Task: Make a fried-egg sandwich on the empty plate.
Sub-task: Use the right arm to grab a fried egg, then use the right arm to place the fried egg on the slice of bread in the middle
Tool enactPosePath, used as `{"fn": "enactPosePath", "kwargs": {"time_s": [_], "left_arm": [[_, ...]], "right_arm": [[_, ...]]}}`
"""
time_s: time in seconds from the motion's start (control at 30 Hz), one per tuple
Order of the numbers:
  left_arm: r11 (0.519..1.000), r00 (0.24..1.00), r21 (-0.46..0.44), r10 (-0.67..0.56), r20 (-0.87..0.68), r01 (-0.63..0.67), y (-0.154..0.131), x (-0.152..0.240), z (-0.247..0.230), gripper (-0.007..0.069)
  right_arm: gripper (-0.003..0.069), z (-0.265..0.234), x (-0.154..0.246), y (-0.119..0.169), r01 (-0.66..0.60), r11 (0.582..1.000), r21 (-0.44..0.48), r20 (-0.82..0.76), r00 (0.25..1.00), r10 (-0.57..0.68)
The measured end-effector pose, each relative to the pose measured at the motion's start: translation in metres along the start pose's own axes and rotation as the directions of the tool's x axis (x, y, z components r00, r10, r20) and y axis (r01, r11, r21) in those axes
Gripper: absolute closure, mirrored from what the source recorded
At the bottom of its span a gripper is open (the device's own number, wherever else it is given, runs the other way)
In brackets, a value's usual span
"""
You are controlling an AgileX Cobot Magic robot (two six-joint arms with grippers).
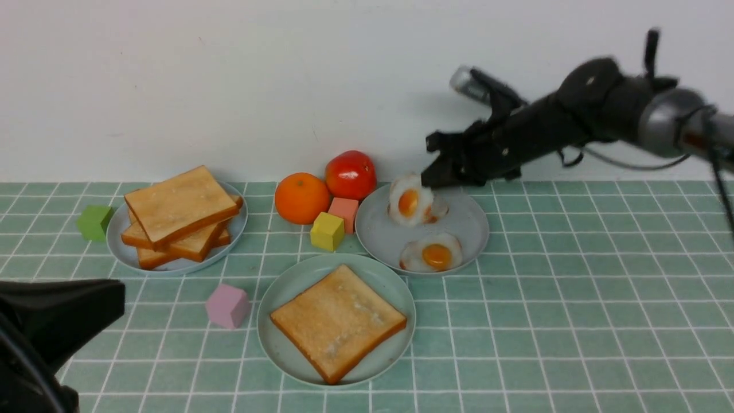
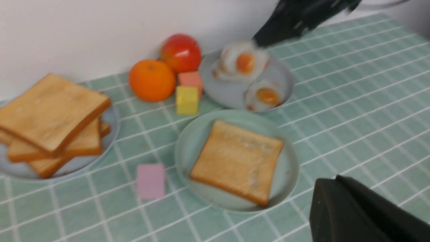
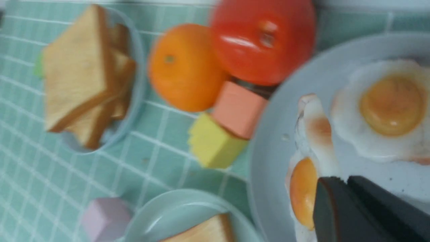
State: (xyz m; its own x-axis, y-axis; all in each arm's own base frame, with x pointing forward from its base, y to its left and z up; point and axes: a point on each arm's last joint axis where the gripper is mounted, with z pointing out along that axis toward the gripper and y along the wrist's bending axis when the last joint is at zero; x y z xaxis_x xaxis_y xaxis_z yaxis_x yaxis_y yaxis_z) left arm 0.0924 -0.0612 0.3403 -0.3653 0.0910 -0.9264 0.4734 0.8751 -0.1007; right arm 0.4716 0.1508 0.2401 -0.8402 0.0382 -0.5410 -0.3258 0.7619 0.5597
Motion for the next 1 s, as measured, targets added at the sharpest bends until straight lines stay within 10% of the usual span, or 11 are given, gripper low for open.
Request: {"fn": "enactPosePath", "kwargs": {"time_s": [0.6, 1.0], "left_arm": [[0.994, 0.998, -0.108, -0.014, -0.055, 0.008, 0.010, 0.005, -0.001, 0.0625], [0.994, 0.998, -0.108, -0.022, -0.056, 0.016, 0.010, 0.005, -0.001, 0.0621]], "right_arm": [[0.0627, -0.043, 0.091, 0.091, 0.013, 0.963, -0.269, -0.181, 0.981, -0.064], [0.0627, 0.020, 0.123, 0.078, -0.106, 0.966, -0.234, -0.198, 0.978, 0.059]]}}
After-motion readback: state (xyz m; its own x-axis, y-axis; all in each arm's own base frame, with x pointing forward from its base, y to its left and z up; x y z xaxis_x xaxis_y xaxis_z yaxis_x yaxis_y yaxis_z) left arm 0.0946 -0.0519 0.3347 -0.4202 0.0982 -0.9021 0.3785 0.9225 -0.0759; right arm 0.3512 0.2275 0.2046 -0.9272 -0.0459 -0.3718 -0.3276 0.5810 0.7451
